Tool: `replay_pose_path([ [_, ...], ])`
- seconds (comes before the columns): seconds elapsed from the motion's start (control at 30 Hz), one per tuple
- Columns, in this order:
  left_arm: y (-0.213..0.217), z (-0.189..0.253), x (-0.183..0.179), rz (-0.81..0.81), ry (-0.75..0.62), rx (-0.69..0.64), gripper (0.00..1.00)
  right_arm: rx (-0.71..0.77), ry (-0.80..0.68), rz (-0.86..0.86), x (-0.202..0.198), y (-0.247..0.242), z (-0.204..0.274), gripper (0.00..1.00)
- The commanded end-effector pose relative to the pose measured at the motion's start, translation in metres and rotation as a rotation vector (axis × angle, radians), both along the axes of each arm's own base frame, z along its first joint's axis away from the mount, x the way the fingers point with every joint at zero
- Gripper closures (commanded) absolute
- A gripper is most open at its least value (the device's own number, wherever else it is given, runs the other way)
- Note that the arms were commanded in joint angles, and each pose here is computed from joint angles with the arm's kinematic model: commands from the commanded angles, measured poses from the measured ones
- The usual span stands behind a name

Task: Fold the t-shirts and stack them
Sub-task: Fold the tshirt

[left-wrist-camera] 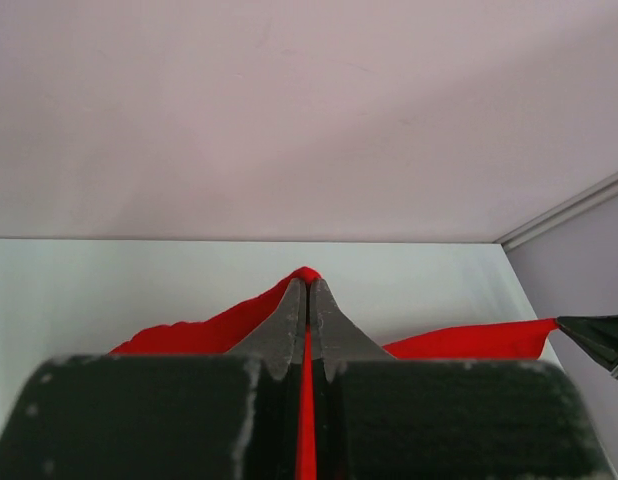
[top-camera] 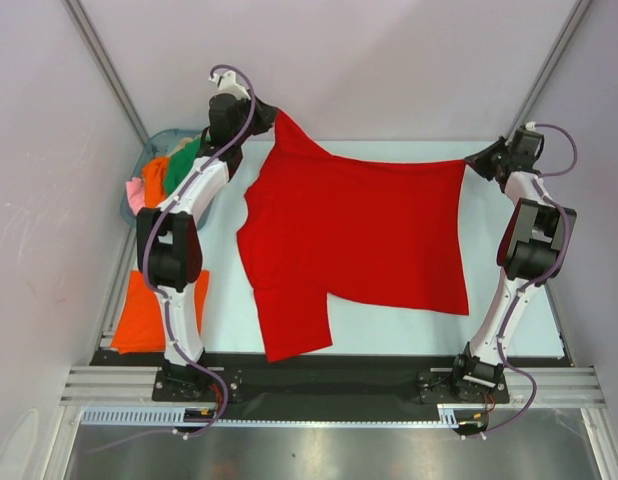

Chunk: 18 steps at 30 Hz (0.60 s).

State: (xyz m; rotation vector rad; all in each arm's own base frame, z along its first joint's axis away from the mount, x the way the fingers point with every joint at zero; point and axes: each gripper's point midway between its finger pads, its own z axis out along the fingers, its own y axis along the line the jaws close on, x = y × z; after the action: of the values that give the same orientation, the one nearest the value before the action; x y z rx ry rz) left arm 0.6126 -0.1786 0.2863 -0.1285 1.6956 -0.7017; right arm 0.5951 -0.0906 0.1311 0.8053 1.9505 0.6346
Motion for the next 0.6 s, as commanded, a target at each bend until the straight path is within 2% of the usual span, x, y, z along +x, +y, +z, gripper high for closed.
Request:
replay_pose_path([
  [0.0,0.001,0.033,0.006,-0.016,-0.088,-0.035,1.00,-0.006,-0.057,0.006,0.011,0.000,0.024,1.00],
  [0.3,0.005,0.030,-0.001,-0.029,-0.055,-0.053,1.00,0.003,-0.031,0.008,0.000,-0.002,0.028,1.00],
  [0.57,0.012,0.020,-0.036,-0.022,0.024,-0.070,1.00,0.016,0.045,0.016,-0.027,-0.002,0.010,1.00],
])
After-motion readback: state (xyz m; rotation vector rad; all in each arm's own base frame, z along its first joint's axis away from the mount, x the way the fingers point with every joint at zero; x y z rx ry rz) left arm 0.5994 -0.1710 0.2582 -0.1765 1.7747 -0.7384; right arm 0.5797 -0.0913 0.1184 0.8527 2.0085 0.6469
